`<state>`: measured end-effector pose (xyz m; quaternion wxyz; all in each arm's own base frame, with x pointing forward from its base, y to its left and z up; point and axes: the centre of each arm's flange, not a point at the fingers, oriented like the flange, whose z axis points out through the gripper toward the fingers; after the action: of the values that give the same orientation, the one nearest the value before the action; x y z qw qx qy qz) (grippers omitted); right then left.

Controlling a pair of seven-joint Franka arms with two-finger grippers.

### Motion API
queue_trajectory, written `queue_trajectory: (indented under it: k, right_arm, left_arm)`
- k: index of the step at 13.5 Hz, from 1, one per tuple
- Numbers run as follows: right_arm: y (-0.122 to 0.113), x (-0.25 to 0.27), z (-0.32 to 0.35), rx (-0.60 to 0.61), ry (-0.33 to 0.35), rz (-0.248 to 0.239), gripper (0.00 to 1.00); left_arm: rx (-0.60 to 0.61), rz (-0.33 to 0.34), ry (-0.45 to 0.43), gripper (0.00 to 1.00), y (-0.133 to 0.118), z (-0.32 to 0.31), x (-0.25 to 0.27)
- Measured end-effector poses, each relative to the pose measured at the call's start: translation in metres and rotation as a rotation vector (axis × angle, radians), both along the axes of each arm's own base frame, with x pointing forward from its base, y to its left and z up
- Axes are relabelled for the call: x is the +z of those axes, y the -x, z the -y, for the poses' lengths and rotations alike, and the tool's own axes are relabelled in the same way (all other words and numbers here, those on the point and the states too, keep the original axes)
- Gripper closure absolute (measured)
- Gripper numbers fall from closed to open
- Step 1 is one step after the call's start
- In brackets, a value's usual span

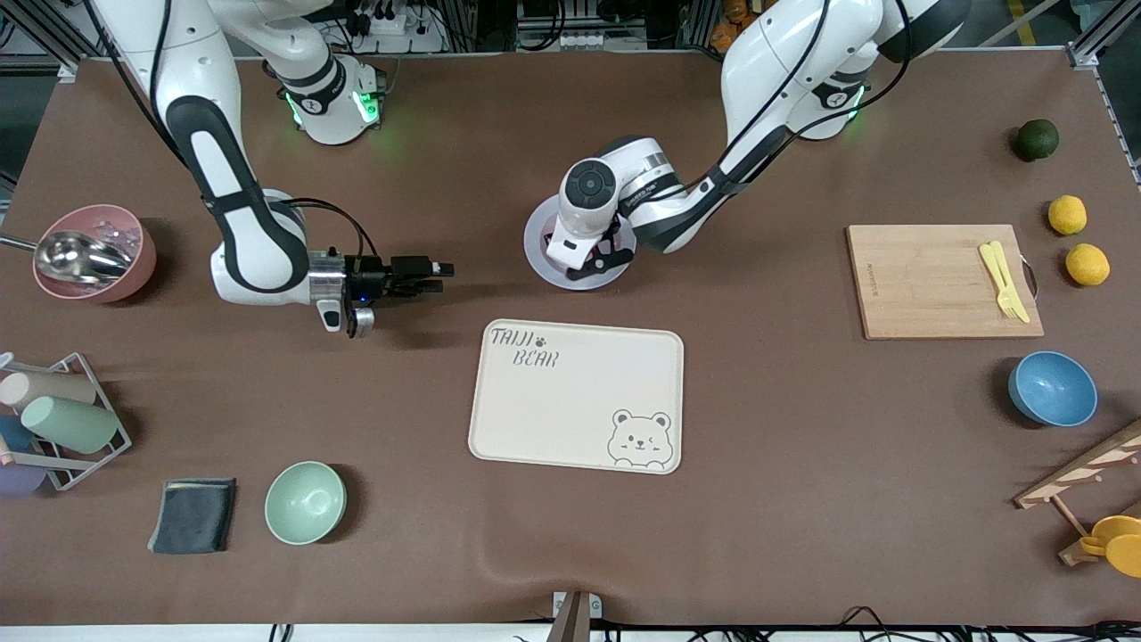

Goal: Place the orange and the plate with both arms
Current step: 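Lower the orange onto the plate and open the left gripper, then raise the left gripper away while the right gripper nears the plate rim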

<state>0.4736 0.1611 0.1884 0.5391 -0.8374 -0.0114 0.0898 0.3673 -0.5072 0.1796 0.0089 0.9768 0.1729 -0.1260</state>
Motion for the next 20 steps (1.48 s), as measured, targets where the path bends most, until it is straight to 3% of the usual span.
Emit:
queue_trajectory:
  k: [1, 4, 8, 10, 12, 16, 20]
  right_arm:
    - [0.000, -0.001, -0.003, -0.003, -0.003, 0.004, 0.00]
    - [0.002, -0.001, -0.015, -0.015, -0.008, 0.016, 0.00]
    - [0.007, -0.003, -0.036, -0.032, -0.001, 0.040, 0.00]
    - [0.017, -0.007, -0.059, -0.075, -0.025, 0.050, 0.13]
    - [0.030, -0.012, -0.080, -0.086, 0.009, 0.058, 0.15]
    - [0.038, -0.019, -0.087, -0.080, 0.028, 0.064, 0.16]
    - [0.046, -0.043, -0.083, -0.082, 0.030, 0.068, 0.19]
  left_arm:
    - [0.015, 0.007, 0.004, 0.01, -0.007, -0.001, 0.002]
    - [0.063, 0.069, 0.022, 0.00, -0.041, -0.002, 0.049]
    - [0.154, 0.215, -0.066, 0.00, -0.103, -0.057, 0.198]
    - [0.207, 0.287, -0.092, 0.00, -0.130, -0.101, 0.268]
    - [0.214, 0.339, -0.096, 0.00, -0.160, -0.148, 0.316]
    - [0.153, 0.348, -0.079, 0.00, -0.216, -0.248, 0.356]
    - [0.044, 0.322, -0.047, 0.00, -0.235, -0.328, 0.383]
